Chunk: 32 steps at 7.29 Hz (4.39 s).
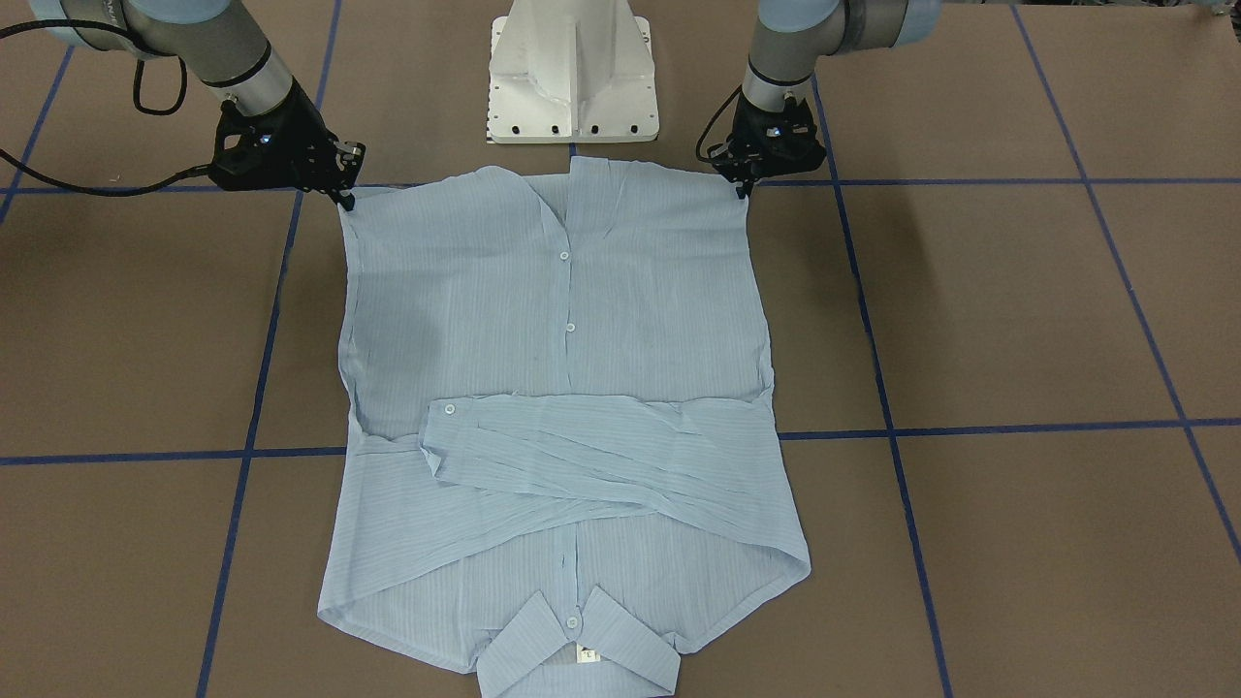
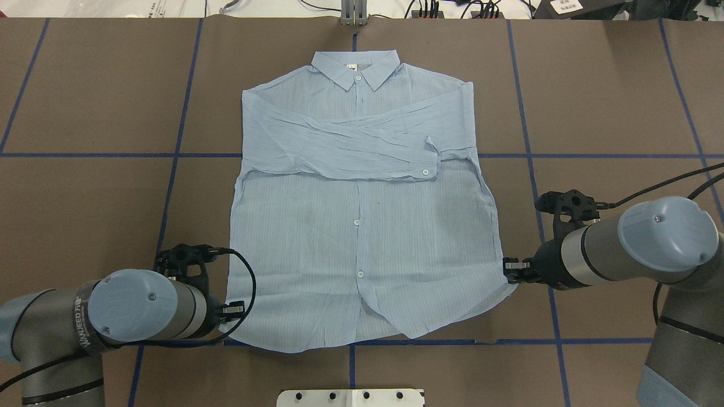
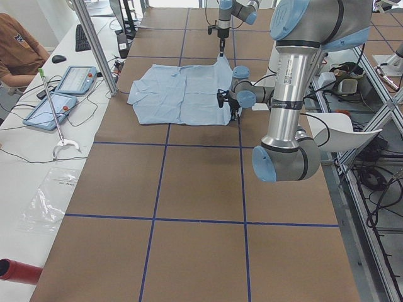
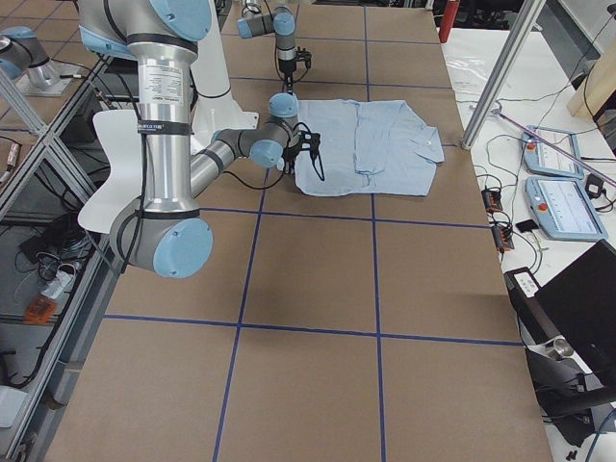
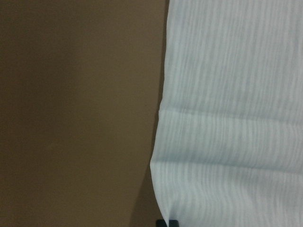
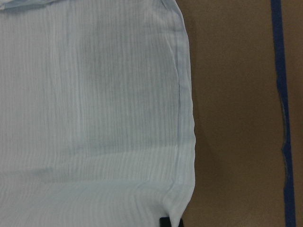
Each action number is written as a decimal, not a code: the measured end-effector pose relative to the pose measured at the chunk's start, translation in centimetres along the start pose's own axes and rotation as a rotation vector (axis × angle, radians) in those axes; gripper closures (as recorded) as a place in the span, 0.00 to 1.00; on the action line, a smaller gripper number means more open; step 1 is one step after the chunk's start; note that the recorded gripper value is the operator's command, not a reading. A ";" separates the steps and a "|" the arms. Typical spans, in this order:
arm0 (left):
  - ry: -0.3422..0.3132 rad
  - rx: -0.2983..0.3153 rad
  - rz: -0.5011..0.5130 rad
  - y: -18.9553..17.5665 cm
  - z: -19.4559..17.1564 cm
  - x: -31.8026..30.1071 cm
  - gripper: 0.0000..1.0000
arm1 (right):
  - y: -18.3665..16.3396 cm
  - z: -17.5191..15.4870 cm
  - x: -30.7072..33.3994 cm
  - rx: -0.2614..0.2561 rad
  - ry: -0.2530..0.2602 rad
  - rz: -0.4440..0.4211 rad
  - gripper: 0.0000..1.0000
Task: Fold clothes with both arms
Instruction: 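Grasp the hem corners nearest the robot with both grippers, then lift the hem and fold it toward the collar with both grippers, then open both grippers to release the hem near the collar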
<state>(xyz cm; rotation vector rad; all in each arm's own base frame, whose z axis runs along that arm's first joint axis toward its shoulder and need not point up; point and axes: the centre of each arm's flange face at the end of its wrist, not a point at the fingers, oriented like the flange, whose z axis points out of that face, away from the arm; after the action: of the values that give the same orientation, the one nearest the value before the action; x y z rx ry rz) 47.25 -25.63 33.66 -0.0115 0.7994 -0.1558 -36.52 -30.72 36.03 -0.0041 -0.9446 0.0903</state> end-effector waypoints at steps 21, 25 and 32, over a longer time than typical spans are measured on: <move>0.223 0.306 -0.179 -39.0 -7.3 2.7 1.00 | -33.1 -3.2 -6.0 0.207 -0.023 0.255 1.00; 0.227 0.328 -0.191 -43.6 -4.2 2.3 1.00 | -37.7 -2.8 -7.0 0.216 0.018 0.254 1.00; 0.228 0.339 -0.214 -44.5 -4.4 1.1 0.00 | -39.7 0.3 -6.8 0.230 0.024 0.200 0.00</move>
<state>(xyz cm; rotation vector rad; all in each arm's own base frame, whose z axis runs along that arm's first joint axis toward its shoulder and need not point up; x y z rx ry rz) 38.87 -69.53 32.84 0.2456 0.9897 -0.5006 -37.70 -70.86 32.39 0.1126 -0.9038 0.3829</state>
